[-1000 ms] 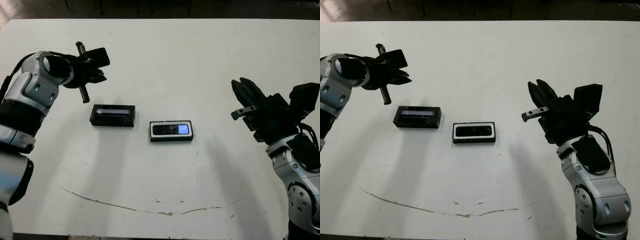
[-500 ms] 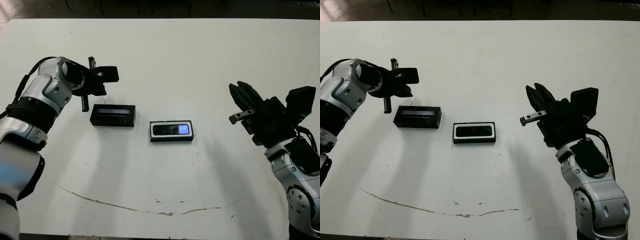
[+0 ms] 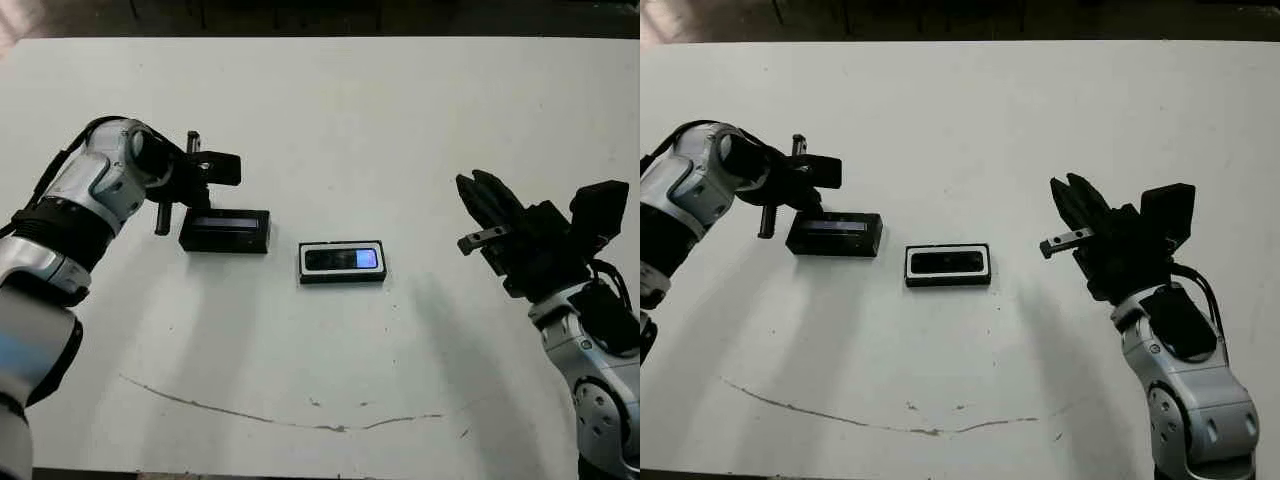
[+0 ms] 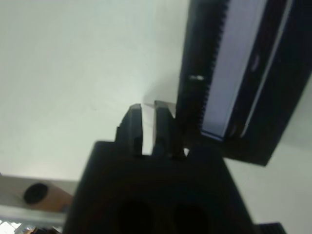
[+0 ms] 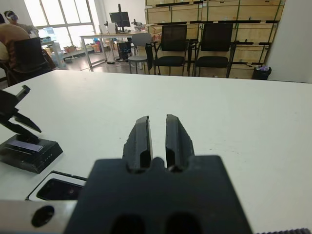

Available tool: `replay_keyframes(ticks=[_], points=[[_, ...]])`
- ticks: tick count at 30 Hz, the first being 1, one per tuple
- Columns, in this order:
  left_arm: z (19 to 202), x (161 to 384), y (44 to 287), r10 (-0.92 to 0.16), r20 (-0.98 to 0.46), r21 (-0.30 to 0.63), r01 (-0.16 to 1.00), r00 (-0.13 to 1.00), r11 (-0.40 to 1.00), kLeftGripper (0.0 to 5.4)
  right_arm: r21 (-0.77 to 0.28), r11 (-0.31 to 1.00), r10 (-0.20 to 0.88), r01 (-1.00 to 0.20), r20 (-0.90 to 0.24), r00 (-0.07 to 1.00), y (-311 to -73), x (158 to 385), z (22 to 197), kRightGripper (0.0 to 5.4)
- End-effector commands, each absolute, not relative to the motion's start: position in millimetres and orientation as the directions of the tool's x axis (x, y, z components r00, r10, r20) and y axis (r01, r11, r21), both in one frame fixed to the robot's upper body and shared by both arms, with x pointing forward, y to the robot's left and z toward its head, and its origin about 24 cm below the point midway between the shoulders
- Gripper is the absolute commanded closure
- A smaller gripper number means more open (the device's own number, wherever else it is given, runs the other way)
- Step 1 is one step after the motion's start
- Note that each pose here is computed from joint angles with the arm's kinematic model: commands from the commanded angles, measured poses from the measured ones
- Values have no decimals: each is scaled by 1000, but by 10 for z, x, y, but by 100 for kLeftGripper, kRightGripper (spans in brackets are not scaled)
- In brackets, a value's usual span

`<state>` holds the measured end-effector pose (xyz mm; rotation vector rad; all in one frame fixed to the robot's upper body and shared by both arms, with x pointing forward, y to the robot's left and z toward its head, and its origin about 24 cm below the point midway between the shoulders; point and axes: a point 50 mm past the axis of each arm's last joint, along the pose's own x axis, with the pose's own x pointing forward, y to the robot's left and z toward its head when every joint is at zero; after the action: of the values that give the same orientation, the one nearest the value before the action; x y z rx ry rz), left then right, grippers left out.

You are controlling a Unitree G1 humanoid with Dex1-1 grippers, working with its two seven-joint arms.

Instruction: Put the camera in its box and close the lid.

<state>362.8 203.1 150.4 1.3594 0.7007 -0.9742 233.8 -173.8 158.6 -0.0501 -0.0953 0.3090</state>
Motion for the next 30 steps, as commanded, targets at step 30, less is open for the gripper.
replay_keyframes(ticks=[30], points=[[1585, 2925, 2043, -348, -889, 364, 921, 298, -141, 540, -46, 949, 313, -311, 50, 948, -1771, 2336, 1537, 539]])
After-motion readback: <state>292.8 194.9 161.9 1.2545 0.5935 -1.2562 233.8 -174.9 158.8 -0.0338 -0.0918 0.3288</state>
